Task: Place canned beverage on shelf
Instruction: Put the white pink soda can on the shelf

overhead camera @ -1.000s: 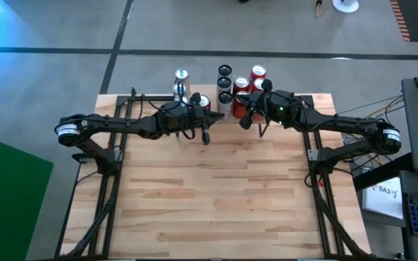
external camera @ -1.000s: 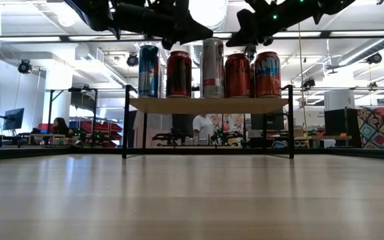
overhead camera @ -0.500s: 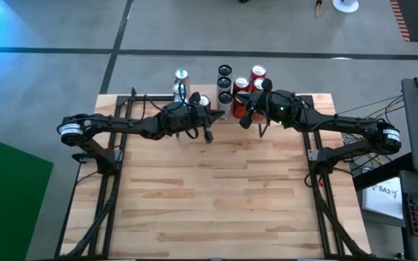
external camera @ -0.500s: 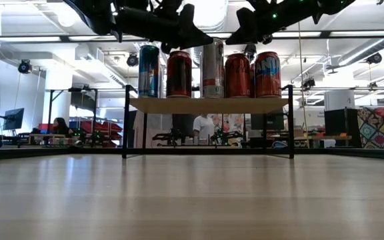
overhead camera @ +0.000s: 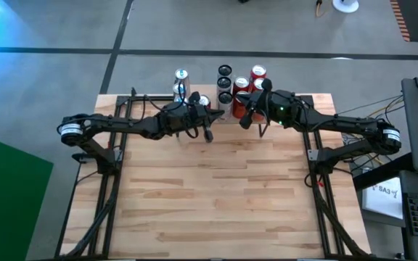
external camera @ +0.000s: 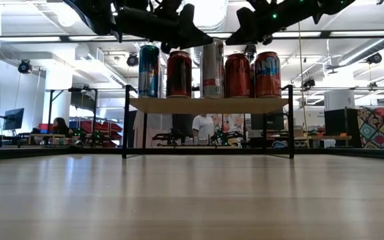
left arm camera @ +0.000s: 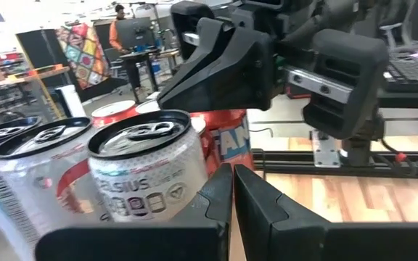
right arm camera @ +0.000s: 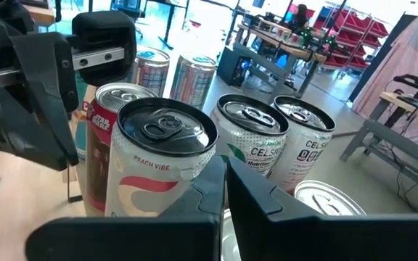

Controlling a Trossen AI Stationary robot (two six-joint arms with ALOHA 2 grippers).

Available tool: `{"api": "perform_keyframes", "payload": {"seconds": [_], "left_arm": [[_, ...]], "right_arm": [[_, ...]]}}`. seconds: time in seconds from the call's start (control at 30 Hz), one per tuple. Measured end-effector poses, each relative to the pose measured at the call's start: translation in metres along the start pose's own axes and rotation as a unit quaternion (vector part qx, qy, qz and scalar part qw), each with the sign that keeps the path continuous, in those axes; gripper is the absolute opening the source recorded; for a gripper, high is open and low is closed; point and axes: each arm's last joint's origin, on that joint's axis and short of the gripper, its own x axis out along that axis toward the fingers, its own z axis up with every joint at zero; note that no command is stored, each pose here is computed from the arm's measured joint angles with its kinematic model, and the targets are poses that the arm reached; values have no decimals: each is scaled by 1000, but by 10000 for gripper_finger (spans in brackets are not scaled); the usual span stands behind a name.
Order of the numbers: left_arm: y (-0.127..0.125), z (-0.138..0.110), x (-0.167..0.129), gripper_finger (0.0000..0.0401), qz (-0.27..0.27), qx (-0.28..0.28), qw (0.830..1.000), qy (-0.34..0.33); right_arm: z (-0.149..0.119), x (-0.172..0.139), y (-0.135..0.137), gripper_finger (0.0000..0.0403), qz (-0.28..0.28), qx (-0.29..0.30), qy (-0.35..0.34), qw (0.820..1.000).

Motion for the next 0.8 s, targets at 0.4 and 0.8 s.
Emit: {"api": "perform_keyframes", "payload": {"seconds": [0.4, 0.8], "left_arm": [[4, -1, 0, 0, 20, 0, 1000, 4], [6, -1, 0, 0, 26, 0, 1000, 5]], "right_arm": [[0, 0, 1, 9, 21, 0, -3, 1000], [-2, 0, 2, 9, 31, 4, 3, 1000]]}}
